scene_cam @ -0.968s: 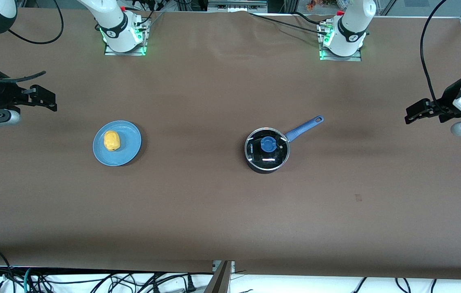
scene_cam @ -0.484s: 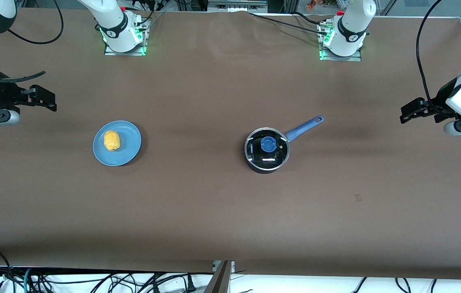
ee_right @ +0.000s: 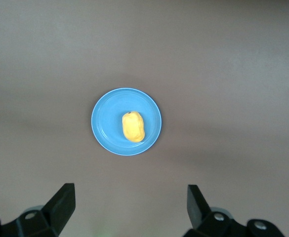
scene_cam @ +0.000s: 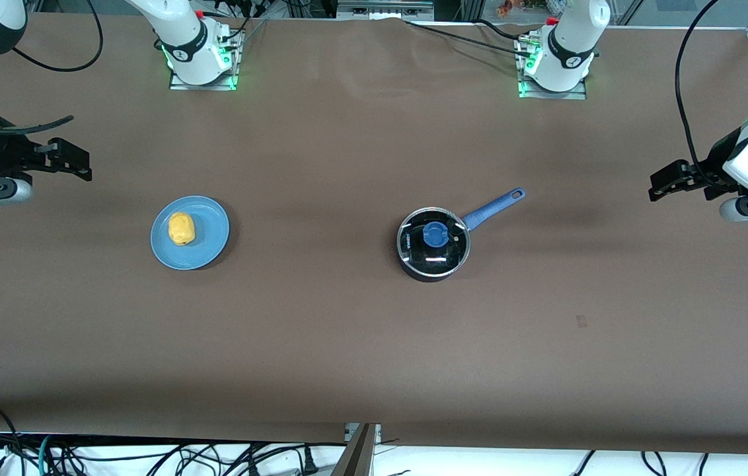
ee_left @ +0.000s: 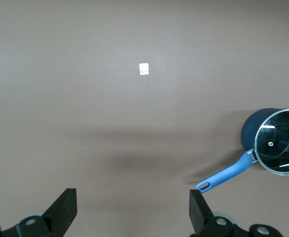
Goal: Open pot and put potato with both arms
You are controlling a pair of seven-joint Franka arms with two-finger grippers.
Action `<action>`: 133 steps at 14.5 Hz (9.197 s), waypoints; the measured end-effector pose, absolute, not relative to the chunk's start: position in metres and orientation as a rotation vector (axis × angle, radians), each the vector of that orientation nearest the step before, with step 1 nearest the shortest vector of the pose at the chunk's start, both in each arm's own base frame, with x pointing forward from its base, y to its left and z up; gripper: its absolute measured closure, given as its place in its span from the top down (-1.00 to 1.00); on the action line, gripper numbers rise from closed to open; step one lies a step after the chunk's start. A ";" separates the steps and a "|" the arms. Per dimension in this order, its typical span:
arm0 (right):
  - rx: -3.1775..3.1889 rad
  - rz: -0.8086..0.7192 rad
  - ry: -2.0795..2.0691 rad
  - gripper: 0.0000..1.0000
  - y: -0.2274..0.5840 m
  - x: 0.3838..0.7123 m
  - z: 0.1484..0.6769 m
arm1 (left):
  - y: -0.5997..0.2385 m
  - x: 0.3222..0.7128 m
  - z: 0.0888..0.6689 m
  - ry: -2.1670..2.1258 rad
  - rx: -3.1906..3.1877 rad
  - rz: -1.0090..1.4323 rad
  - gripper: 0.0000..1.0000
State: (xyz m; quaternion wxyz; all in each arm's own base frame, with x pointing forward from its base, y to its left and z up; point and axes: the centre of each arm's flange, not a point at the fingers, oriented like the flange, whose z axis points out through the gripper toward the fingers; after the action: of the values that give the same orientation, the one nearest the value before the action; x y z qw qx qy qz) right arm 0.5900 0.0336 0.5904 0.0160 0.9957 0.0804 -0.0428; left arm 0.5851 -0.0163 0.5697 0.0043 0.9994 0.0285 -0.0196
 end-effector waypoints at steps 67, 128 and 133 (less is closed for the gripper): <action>3.106 -0.117 0.247 1.00 0.044 0.551 0.208 | -0.369 0.592 0.287 0.353 3.053 -0.273 0.24; 3.501 0.294 -0.424 1.00 0.585 0.530 0.263 | -0.022 0.575 0.588 -0.365 3.180 -0.007 1.00; 3.390 0.198 -0.224 1.00 0.544 0.578 0.347 | -0.084 0.572 0.582 -0.190 3.197 -0.012 1.00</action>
State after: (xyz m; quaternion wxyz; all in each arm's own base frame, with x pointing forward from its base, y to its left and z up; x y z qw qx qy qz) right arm 0.5777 0.5439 0.3474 -0.1304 0.9876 -0.0653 0.0577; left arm 0.5722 -0.0843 0.5819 -0.0303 0.9978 -0.0592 -0.0036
